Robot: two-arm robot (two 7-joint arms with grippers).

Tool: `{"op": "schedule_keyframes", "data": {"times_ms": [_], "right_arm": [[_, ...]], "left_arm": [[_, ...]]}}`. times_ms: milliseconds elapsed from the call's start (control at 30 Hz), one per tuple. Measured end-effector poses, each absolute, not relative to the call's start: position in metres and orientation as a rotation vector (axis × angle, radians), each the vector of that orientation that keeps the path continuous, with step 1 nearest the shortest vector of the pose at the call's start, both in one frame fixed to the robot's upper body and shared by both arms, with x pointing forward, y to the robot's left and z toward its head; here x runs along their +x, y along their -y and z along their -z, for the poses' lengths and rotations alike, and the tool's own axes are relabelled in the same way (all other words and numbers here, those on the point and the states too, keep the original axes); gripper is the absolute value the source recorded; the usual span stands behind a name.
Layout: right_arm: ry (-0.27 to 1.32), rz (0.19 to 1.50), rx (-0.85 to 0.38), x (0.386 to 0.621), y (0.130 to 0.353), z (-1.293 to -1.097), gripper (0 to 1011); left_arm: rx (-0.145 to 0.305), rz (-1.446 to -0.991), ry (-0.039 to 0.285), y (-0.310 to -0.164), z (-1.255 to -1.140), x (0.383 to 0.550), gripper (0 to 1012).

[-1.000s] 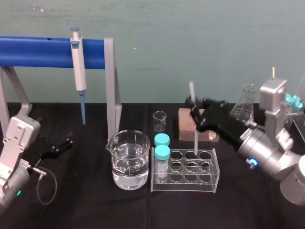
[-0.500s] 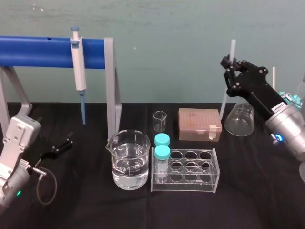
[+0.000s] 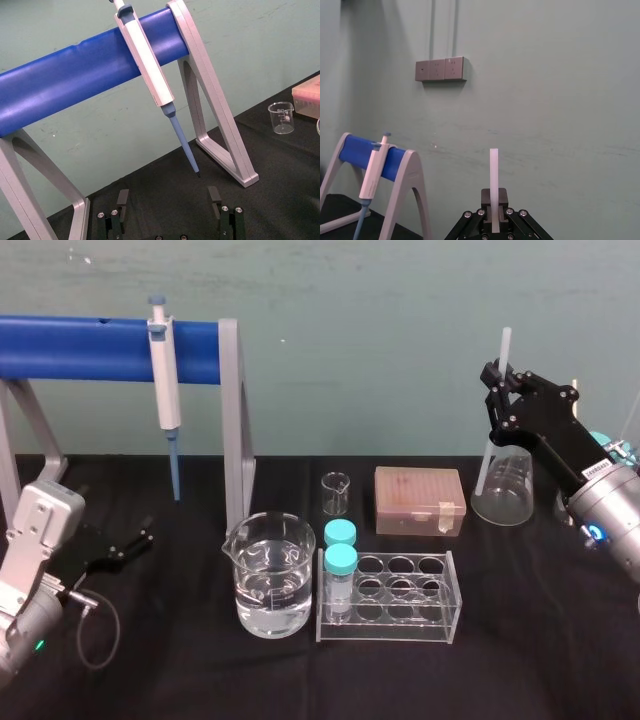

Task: Pick up the stirring rod with one hand, then place it down.

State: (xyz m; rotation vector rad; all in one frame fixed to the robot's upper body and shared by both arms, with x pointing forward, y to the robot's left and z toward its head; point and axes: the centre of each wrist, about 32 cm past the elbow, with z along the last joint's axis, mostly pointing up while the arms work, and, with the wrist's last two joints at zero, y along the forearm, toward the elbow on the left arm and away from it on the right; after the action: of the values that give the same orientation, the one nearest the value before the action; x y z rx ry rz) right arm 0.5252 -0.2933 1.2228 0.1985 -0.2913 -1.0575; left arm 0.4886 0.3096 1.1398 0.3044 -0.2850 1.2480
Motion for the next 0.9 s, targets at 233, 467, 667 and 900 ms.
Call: {"op": "schedule_keyframes", "data": {"times_ms": [233,467,667,900], "right_arm": [[0.284,1.054,0.194,0.5237,0.2926,-1.2216,70],[0.281,1.051,0.189,0.5224,0.2921,-1.2210,70],[0.278,1.048,0.184,0.5216,0.2917,-1.2207,70],[0.280,1.042,0.180,0.5220,0.2916,-1.2213,70]], "left_arm": [[0.304,-1.248,0.285,-0.3097,-1.1398,0.4886,1000],[0.304,-1.248,0.285,-0.3097,-1.1398,0.4886,1000],[0.304,-1.248,0.285,-0.3096,-1.1398,0.4886,1000],[0.304,-1.248,0.285,-0.3097,-1.1398,0.4886,1000]]}}
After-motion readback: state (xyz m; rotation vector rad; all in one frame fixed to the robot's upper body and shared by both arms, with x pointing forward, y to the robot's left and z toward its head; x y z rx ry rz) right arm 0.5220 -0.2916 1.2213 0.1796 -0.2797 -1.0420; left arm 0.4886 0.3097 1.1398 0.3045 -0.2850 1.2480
